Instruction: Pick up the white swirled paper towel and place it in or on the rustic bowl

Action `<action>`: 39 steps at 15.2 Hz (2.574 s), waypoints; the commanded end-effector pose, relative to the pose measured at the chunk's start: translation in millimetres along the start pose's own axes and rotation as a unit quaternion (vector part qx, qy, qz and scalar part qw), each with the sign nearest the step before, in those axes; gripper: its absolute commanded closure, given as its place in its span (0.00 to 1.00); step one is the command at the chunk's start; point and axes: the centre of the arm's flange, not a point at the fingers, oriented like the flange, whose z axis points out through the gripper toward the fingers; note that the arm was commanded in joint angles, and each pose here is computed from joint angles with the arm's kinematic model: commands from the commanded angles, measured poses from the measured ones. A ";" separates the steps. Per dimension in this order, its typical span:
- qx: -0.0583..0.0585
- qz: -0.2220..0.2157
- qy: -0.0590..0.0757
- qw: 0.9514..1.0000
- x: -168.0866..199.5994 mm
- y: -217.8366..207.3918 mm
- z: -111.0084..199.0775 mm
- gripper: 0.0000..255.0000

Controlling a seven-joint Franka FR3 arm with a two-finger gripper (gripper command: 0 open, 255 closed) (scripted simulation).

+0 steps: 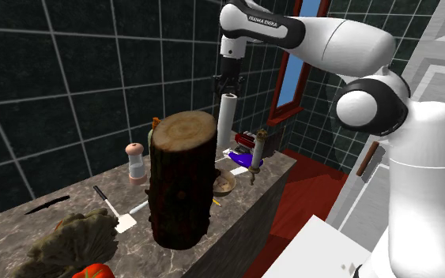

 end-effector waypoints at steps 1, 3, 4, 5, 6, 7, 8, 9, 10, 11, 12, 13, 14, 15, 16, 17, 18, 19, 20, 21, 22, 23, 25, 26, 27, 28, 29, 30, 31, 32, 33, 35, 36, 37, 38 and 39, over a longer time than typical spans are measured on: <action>0.000 0.000 0.000 1.000 -24.3 -13.9 -8.0 1.00; 0.000 0.000 0.000 1.000 -44.4 -28.0 -17.6 1.00; 0.000 0.000 0.000 1.000 -54.5 -35.1 -22.4 1.00; 0.000 0.000 0.000 1.000 -64.6 -42.1 -27.2 1.00; 0.000 0.000 0.000 1.000 -74.7 -49.2 -31.9 1.00; 0.000 0.000 0.000 1.000 -88.1 -58.5 -38.3 1.00; 0.000 0.000 0.000 1.000 -87.9 -58.3 -33.0 1.00; 0.000 0.000 0.000 1.000 -87.7 -58.0 -27.8 1.00; 0.000 0.000 0.000 1.000 -87.5 -57.7 -22.5 1.00; 0.000 0.000 0.000 1.000 -87.3 -57.4 -17.2 1.00; 0.000 0.000 0.000 1.000 -87.1 -57.2 -12.0 1.00; 0.000 0.000 0.000 1.000 -86.9 -56.9 -6.7 1.00; 0.000 0.000 0.000 1.000 -86.7 -56.6 -1.4 1.00; 0.000 0.000 0.000 1.000 -86.5 -56.3 3.8 1.00; 0.000 0.000 0.000 1.000 -86.3 -56.1 9.1 1.00; 0.000 0.000 0.000 1.000 -86.1 -55.8 14.4 1.00; 0.000 0.000 0.000 1.000 -85.9 -55.5 19.7 1.00; 0.000 0.000 0.000 1.000 -85.7 -55.2 24.9 1.00; 0.000 0.000 0.000 1.000 -85.5 -55.0 30.2 1.00; 0.000 0.000 0.000 1.000 -85.3 -54.7 35.5 1.00; 0.000 0.000 0.000 1.000 -85.1 -54.4 40.7 1.00; 0.000 0.000 0.000 1.000 -84.9 -54.1 46.0 1.00; 0.000 0.000 0.000 1.000 -84.5 -53.6 56.5 1.00; 0.000 0.000 0.000 1.000 -84.3 -53.3 61.8 1.00; 0.000 0.000 0.000 1.000 -84.1 -53.0 67.1 1.00; 0.000 0.000 0.000 1.000 -83.9 -52.8 72.3 1.00; 0.000 0.000 0.000 1.000 -83.7 -52.5 77.6 1.00; 0.000 0.000 0.000 1.000 -83.5 -52.2 82.9 1.00; 0.000 0.000 0.000 1.000 -83.3 -51.9 88.1 1.00; 0.000 0.000 0.000 1.000 -83.1 -51.7 93.4 1.00; 0.000 0.000 0.000 1.000 -82.9 -51.4 98.7 1.00; 0.000 0.000 0.000 1.000 -82.5 -50.8 109.2 1.00; 0.000 0.000 0.000 1.000 -82.5 -50.8 110.5 1.00; 0.000 0.000 0.000 1.000 -82.5 -50.8 110.5 1.00; 0.000 0.000 0.000 1.000 -82.5 -50.8 110.5 1.00; 0.000 0.000 0.000 1.000 -82.5 -50.8 110.5 1.00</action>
